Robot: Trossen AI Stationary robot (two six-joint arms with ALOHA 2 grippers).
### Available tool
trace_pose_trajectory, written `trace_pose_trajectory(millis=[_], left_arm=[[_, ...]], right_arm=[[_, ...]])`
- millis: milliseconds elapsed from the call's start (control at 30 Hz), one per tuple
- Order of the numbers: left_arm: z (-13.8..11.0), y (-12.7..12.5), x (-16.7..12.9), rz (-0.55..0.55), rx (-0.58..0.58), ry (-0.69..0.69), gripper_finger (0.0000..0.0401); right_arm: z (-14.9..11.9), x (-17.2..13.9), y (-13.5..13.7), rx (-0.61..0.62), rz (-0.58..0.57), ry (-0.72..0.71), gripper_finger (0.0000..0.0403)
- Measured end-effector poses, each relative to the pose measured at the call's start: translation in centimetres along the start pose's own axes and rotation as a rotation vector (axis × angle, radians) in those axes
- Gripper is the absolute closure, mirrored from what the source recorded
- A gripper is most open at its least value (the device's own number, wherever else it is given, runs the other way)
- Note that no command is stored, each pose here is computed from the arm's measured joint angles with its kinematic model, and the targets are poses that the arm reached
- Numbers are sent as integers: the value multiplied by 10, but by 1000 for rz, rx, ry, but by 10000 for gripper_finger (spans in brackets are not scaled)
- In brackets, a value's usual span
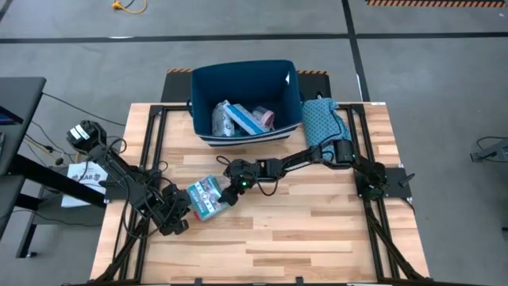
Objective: Pack medical supplies into shirt
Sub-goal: Put the first aid kit into the blue patterned shirt
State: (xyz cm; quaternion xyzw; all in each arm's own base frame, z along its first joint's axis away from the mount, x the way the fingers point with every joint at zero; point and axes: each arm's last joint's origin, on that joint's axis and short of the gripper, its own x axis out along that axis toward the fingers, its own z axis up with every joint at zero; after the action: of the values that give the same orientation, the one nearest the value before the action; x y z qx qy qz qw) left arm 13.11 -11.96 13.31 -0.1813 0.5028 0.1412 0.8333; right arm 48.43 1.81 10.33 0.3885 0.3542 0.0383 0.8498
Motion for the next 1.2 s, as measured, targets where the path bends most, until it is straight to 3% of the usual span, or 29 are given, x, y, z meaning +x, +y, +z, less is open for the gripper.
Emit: trace_pose_trajectory(millis=[300, 700, 800, 967, 1200], left_arm=[[11, 4, 5, 9, 63, 11, 401], [25, 13, 11, 47, 103, 8, 401], [27, 14, 12, 47, 97, 5, 401], [31, 17, 13, 75, 85, -21, 401], [31, 18, 13, 80, 87, -10, 401]], right_arm=[[-4, 6, 16, -66, 142, -29, 101], [-11, 6, 31, -88, 345, 89, 101], [-13, 7, 34, -71, 329, 76, 101], [-18, 11, 30, -22, 178, 22, 101], [-16, 10, 29, 74, 115, -41, 101]])
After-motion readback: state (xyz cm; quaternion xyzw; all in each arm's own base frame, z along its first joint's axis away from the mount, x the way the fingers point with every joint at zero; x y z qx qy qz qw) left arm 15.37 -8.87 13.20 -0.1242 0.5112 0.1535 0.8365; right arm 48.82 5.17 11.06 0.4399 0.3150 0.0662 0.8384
